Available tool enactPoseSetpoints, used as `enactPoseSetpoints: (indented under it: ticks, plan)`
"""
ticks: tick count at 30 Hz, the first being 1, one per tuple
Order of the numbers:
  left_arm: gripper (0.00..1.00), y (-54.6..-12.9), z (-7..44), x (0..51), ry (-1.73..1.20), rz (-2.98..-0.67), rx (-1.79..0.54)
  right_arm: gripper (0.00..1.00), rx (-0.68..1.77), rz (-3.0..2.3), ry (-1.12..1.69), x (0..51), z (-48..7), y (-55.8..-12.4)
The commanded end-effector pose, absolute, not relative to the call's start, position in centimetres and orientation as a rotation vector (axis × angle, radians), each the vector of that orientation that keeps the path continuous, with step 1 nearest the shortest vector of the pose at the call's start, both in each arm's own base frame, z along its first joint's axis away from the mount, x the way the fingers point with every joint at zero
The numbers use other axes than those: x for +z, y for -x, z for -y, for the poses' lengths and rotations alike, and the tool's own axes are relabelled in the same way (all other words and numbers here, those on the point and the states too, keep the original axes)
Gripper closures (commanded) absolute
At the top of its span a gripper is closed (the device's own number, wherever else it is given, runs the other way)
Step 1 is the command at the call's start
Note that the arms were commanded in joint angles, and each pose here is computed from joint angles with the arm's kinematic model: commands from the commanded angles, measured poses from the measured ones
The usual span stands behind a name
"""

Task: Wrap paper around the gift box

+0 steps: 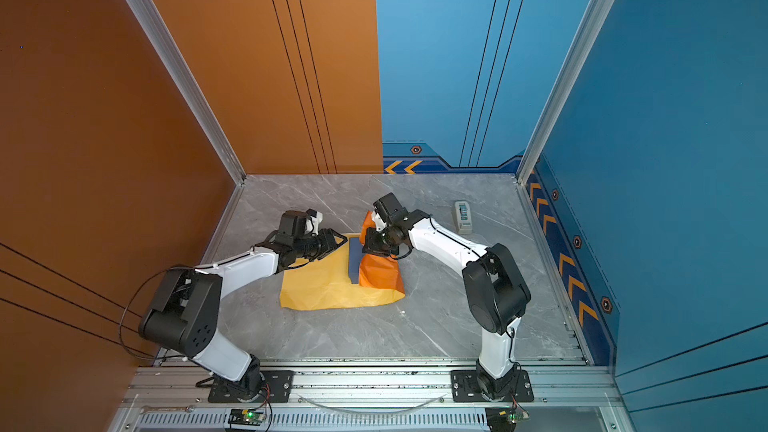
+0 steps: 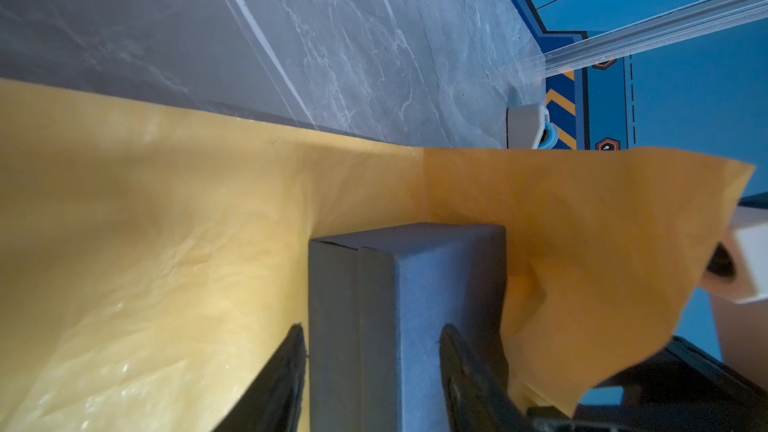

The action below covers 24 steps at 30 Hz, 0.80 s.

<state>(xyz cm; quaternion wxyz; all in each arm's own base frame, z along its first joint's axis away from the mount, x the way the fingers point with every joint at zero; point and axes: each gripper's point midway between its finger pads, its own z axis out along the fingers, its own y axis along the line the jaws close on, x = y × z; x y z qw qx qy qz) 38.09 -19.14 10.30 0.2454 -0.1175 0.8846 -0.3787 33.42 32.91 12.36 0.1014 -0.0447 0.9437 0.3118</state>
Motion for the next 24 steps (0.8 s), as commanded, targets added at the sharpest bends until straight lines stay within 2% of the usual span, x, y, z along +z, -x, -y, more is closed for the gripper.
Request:
enactPoseSetpoints:
  ticks: [1, 7, 18, 24]
  plan:
    - [0.46, -38.0, 19.3, 11.6, 0.284, -2.38, -1.066, 0.66, 0.908, -2.814, 0.158, 11.7, -33.3, -33.0]
    - [0.44, -38.2, 21.0, 13.3, 0.192, -2.329, -1.137, 0.57, 0.884, -2.819, 0.191, 11.5, -33.1, -32.7]
    - [0.44, -40.1, 26.3, 18.8, -0.115, -2.218, -1.219, 0.55, 0.872, -2.797, 0.227, 11.9, -32.8, -32.7]
    - [0.47, -40.5, 27.4, 17.7, -0.166, -2.268, -1.18, 0.55, 0.887, -2.778, 0.237, 12.2, -32.9, -32.7]
